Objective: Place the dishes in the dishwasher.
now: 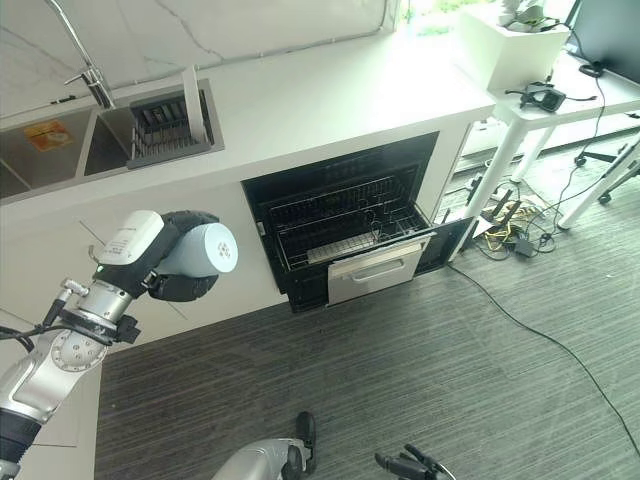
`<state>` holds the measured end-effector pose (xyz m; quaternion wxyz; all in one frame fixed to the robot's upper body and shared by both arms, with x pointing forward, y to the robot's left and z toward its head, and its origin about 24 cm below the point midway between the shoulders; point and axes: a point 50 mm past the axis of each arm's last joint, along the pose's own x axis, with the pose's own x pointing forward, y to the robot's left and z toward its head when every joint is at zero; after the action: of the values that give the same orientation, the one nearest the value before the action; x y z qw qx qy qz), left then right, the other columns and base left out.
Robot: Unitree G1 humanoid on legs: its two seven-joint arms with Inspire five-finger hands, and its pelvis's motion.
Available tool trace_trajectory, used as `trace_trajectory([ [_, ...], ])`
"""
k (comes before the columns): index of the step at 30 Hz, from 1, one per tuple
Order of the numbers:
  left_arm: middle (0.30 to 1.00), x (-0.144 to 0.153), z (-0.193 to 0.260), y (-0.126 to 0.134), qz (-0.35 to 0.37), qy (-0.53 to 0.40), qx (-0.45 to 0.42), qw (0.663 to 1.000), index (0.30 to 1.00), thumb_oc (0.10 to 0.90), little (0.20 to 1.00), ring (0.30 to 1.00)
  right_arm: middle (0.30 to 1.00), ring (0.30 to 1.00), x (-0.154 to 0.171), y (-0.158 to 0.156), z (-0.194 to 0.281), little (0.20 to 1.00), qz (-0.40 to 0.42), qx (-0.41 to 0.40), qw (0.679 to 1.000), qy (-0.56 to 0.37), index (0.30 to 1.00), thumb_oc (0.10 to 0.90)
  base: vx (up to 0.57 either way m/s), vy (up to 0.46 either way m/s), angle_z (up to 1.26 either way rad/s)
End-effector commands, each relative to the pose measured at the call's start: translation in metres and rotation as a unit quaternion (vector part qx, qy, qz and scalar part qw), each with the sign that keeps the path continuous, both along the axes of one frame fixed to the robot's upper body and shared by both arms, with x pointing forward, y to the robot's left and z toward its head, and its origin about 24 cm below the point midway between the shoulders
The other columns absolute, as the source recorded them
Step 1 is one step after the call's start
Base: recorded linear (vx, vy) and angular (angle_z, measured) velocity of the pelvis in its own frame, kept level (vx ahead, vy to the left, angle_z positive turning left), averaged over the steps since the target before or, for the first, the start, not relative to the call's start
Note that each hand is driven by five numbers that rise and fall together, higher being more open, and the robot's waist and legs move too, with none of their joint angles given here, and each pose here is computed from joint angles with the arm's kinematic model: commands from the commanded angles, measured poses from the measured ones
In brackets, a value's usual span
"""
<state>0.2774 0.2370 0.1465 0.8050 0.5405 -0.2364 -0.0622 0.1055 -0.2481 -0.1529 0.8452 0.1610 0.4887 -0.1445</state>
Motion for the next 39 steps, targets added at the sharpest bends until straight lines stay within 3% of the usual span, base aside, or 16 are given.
trace_trajectory([
  [1,0.300,-0.003,0.053,-0.005,-0.039,-0.125,-0.048,0.990,0.300,0.400,0.300,0.300,0.900,0.900,0.013,-0.017,0.012,0.900,0.043,-0.056,0.997,-0.042,0.900,0.800,0.10,0.115,0.04],
  [10,0.300,0.003,0.078,-0.017,-0.051,-0.153,-0.035,0.986,0.300,0.400,0.300,0.300,0.900,0.900,0.032,-0.015,0.019,0.900,0.075,-0.065,0.992,-0.078,0.900,0.800,0.03,-0.043,0.03],
  [21,0.300,0.003,0.080,-0.025,-0.059,-0.153,-0.023,0.986,0.300,0.400,0.300,0.300,0.900,0.900,0.052,-0.010,0.027,0.900,0.111,-0.051,0.985,-0.123,0.900,0.800,0.11,-0.553,0.37],
  [24,0.300,-0.003,0.070,-0.024,-0.054,-0.133,-0.053,0.988,0.300,0.400,0.300,0.300,0.900,0.900,0.055,-0.006,0.029,0.900,0.170,-0.074,0.975,-0.125,0.900,0.800,0.17,-0.578,0.30],
  [29,0.300,-0.005,0.071,-0.036,-0.077,-0.137,-0.049,0.986,0.300,0.400,0.300,0.300,0.900,0.900,0.042,-0.012,0.027,0.900,0.154,-0.060,0.979,-0.121,0.900,0.800,0.12,-0.385,0.56],
  [39,0.300,0.001,0.067,-0.041,-0.095,-0.126,-0.069,0.985,0.300,0.400,0.300,0.300,0.900,0.900,0.049,-0.001,0.024,0.900,0.153,-0.069,0.981,-0.102,0.900,0.800,0.15,0.088,0.37],
])
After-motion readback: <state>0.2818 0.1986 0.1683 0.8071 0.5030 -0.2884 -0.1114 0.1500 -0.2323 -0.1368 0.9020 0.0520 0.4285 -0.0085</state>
